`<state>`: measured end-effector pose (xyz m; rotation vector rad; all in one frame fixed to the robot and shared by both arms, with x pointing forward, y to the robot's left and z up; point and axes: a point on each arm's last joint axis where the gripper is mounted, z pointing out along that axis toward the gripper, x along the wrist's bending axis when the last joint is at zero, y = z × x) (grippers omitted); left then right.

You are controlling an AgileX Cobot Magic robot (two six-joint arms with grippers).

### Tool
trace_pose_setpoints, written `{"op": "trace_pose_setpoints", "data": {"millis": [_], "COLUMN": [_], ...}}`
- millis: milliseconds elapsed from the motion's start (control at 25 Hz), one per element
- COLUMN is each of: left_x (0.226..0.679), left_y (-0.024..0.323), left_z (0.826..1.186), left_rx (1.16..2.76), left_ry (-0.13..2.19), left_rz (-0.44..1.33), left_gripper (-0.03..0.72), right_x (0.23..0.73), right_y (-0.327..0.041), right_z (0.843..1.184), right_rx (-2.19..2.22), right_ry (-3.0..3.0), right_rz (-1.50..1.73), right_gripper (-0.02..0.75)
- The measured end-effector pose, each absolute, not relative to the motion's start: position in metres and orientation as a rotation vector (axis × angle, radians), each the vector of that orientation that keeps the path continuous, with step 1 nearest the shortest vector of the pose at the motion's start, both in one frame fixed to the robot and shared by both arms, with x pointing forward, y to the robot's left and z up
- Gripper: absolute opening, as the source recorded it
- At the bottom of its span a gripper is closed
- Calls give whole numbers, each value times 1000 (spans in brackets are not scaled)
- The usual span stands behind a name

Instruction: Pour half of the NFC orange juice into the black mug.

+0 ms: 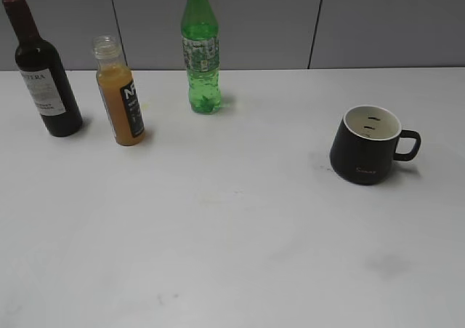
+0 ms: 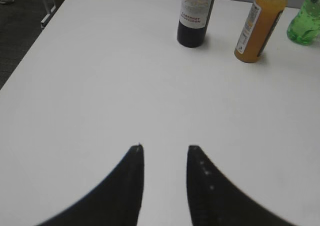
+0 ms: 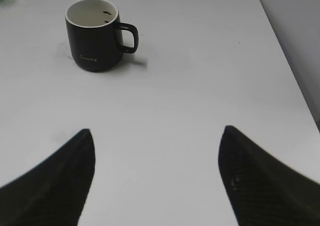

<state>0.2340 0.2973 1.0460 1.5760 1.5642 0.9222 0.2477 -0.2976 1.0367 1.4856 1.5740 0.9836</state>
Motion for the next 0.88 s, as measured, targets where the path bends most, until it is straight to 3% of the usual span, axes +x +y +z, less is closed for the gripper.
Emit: {"op": "trace_pose_setpoints", "data": {"millis": [640,880], "left_x": [234,234], "left_y": [297,297], "left_z": [1046,1046], "left_rx": [1575,1575], "left_ry": [1564,1564], "left_rz": [923,923], "left_gripper": [238,238], "right_x": [247,256], "right_y": [-296,-296], "right_z": [1038,1061], "right_rx": [1489,1349], "right_ry": [1574,1401], "right_rz": [1010,1149], "right_gripper": [589,682]}}
